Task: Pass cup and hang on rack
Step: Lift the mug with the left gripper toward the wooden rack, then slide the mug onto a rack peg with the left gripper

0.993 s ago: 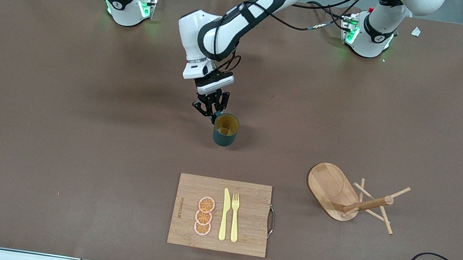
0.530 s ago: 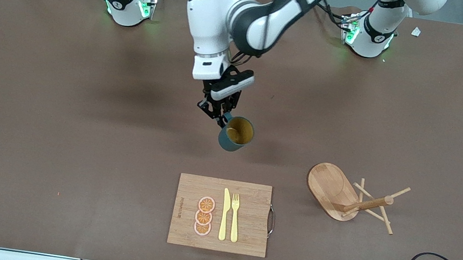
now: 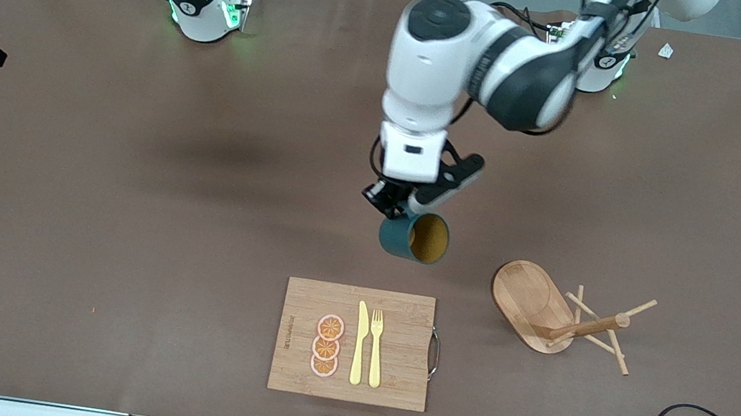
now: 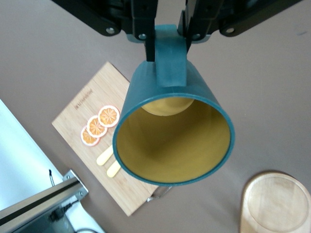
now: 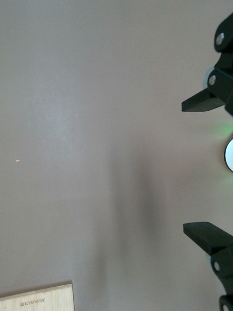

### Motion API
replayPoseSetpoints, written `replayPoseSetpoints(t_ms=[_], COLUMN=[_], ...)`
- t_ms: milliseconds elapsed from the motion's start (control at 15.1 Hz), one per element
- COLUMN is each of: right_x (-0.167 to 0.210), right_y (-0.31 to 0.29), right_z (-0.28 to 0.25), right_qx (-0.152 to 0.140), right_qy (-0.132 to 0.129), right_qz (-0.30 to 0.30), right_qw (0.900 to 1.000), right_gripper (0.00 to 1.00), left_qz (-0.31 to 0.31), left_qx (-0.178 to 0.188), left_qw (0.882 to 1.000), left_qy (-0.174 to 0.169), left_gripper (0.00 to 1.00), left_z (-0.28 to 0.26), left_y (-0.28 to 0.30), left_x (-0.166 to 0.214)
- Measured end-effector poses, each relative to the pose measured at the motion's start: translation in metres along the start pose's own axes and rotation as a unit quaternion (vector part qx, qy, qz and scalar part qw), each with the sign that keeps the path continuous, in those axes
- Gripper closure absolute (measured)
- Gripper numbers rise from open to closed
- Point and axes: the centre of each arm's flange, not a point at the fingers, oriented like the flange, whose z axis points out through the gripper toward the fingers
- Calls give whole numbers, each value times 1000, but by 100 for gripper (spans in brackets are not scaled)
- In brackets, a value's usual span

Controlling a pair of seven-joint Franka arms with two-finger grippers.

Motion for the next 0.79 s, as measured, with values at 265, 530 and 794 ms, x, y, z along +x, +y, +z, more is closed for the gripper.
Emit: replayPoseSetpoints(t_ms=[265,530,794], right_x=[0,-1,-1], right_y=[-7,-2,4], right_z=[0,0,0], right_qx=[3,7,8], right_qy=[0,-1,-3], right_qz=[-2,3,-1], right_qw=[1000,1000,1000], right_gripper=[0,0,0], left_qz=[-15,-82,-155], left_qx=[-33,-63,-51], left_qw=[996,979,954], left_qy=[-88,-177,-252], left_gripper=[79,79,79], left_z=[-15,-4,15], left_y=[-15,-39,-69], left_x=[86,158,209])
